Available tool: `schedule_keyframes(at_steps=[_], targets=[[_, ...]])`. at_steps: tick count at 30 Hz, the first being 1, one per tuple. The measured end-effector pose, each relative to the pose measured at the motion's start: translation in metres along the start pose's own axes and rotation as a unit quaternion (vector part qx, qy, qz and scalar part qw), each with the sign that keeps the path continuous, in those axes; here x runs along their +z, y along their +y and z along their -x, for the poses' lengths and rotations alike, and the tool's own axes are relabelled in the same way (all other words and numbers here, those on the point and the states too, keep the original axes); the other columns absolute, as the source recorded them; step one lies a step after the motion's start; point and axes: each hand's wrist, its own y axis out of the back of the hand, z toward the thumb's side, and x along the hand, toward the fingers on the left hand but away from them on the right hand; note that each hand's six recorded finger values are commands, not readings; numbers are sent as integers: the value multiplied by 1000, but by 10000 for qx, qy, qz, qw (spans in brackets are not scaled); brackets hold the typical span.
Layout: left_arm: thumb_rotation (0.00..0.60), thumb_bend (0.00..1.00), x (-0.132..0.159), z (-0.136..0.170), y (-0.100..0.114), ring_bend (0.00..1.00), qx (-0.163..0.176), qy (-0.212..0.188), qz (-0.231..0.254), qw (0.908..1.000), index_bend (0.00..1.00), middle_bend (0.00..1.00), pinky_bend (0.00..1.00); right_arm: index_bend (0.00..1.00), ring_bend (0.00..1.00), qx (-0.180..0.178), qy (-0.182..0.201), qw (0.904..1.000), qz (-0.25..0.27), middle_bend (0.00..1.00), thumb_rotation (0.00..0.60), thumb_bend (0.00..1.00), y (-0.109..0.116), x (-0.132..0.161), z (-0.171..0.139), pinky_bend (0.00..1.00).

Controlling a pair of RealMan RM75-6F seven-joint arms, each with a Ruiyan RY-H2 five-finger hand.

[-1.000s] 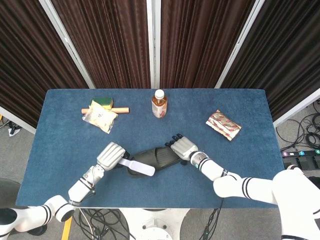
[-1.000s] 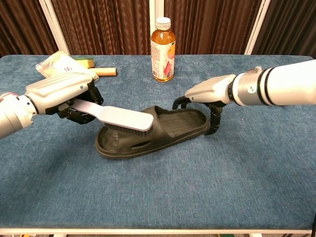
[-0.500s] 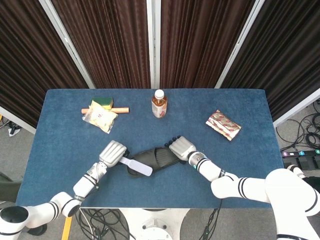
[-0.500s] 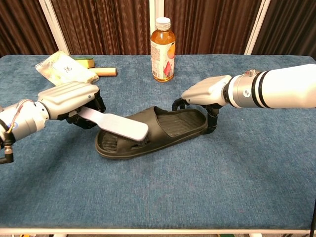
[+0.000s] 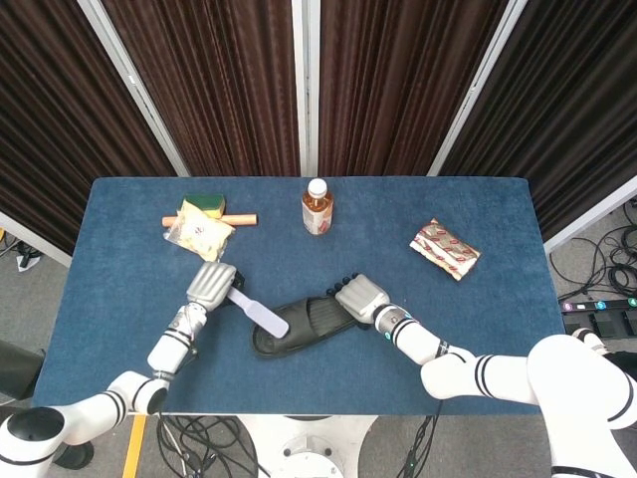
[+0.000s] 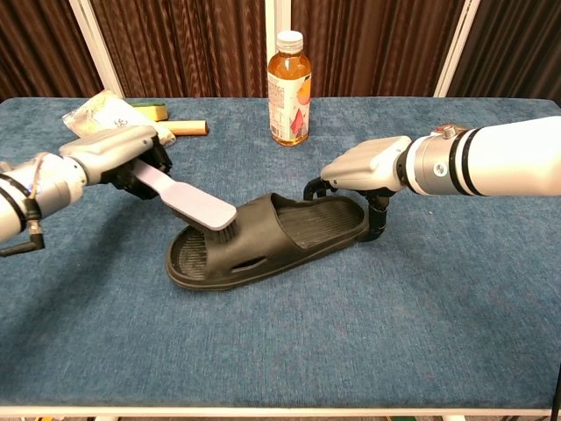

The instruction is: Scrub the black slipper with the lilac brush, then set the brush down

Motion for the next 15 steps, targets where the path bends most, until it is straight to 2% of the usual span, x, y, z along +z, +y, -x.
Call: schedule_keyframes(at_steps=[7,11,15], targets=[[600,654,11,29,11,1000,117,-319,408,9986,1000,1000,1000,392,166,-6,7,10000,-2,336,600,338,1,1,1,215],[600,654,28,44,4,1000,-101,-541,512,9972,1000,1000,1000,391,166,9,22,10000,-2,337,600,338,0,3,2,215],[600,654,36,42,-6,1000,-262,-543,268,9978,1000,1000,1000,391,171,11,37,10000,-35,339,600,338,0,5,2,218]])
